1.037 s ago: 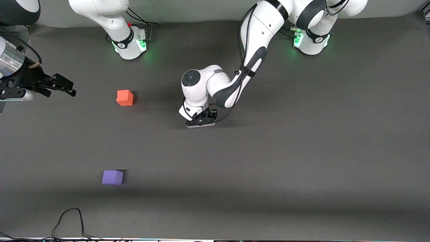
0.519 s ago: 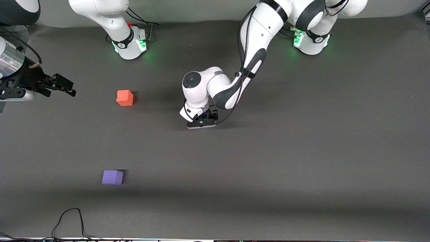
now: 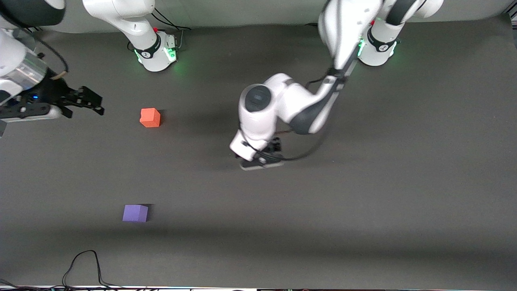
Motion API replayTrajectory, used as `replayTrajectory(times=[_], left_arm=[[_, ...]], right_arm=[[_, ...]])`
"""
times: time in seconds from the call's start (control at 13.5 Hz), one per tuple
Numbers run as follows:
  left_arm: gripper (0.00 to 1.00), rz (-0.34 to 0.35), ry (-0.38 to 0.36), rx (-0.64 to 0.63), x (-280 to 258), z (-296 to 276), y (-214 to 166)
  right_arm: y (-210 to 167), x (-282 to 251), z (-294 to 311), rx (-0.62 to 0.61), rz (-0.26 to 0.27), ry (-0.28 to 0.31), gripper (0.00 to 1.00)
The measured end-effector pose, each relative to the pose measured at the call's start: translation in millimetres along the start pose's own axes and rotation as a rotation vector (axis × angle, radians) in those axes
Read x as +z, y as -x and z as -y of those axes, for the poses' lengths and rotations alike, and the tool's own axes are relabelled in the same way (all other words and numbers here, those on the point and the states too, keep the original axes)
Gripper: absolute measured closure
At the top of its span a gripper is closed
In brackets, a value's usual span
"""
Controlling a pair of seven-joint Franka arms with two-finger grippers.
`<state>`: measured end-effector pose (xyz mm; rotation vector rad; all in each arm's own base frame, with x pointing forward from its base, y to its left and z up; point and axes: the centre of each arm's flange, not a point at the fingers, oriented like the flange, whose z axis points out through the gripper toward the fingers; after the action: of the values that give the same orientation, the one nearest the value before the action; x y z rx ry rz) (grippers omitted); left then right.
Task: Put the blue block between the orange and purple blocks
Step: 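Set the blue block down mid-table and open the left gripper, then lower the right gripper onto the blue block while the left gripper withdraws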
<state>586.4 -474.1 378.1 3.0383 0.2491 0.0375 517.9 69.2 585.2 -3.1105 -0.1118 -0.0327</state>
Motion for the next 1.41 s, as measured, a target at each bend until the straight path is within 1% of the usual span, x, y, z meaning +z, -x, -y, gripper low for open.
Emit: replayTrajectory(times=[0.07,0.22,0.37,0.52,0.59,0.67,0.81,1.04,1.11,1.26,1.41], left_arm=[[0.00,0.045,0.003,0.013,-19,43,-33],[0.00,0.127,0.009,0.052,-46,147,-93],[0.00,0.197,0.024,0.097,-70,260,-135],[0.00,0.224,0.039,0.134,-100,346,-152],[0.00,0.225,0.043,0.144,-117,378,-154],[0.00,0.221,0.037,0.154,-137,405,-152],[0.00,0.202,0.004,0.164,-176,434,-140],[0.00,0.148,-0.036,0.172,-224,440,-113],[0.00,0.135,-0.050,0.173,-234,442,-105],[0.00,0.110,-0.082,0.175,-250,445,-94],[0.00,0.092,-0.089,0.177,-262,446,-86]], right_arm=[[-7,6,20,-0.036,0.007,0.000,0.00],[-23,24,66,-0.098,0.031,-0.006,0.00],[-38,46,122,-0.108,0.057,-0.027,0.00],[-44,70,185,-0.067,0.073,-0.056,0.00],[-43,82,212,-0.052,0.072,-0.056,0.00],[-41,98,238,-0.041,0.066,-0.042,0.00],[-35,131,278,-0.015,0.057,-0.020,0.00],[-21,191,328,0.020,0.022,0.006,0.00],[-12,212,340,0.025,0.015,0.001,0.00],[7,248,350,0.029,0.000,-0.010,0.00],[27,281,350,0.036,-0.038,0.011,0.00]])
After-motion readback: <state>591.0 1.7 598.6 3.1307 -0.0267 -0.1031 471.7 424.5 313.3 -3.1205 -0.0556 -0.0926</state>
